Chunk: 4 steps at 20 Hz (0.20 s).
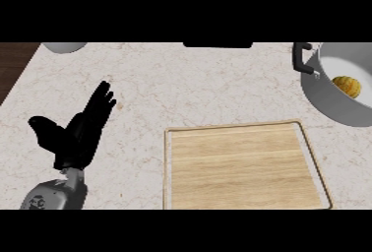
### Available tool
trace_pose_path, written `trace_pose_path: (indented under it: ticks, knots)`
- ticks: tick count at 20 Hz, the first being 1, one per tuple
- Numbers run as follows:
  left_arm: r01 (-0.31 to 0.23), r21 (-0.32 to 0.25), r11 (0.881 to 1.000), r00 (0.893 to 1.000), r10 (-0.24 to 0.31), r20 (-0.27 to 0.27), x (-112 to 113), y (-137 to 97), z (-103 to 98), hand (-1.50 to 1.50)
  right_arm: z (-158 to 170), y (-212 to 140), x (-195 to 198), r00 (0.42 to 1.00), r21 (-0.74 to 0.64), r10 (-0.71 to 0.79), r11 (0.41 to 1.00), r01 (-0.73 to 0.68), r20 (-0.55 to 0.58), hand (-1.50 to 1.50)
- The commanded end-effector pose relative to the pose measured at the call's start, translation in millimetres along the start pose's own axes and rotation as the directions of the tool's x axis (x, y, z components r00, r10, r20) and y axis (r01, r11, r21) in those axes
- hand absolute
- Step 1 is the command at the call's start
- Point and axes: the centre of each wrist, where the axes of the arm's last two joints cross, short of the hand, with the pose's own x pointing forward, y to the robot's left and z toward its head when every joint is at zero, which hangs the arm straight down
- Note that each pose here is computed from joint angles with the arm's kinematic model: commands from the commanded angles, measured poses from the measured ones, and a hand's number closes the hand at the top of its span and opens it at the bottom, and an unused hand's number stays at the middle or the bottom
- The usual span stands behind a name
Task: Pick the squash from the tray and place it in the pot
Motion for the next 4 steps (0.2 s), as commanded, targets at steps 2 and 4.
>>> trace_pose_path:
  ticks: [2, 4]
  knots:
    - [-0.008, 0.006, 1.000, 1.000, 0.008, -0.004, 13.2, 14.2, -7.8, 0.00, -7.7, -35.4, -2.6, 0.987, -0.204, -0.147, 0.966, 0.159, 0.072, -1.50]
    - [-0.017, 0.018, 1.000, 1.000, 0.017, -0.004, 9.1, 7.9, 5.2, 0.00, -9.7, -42.7, -12.5, 0.985, -0.254, -0.166, 0.952, 0.172, 0.045, -1.50]
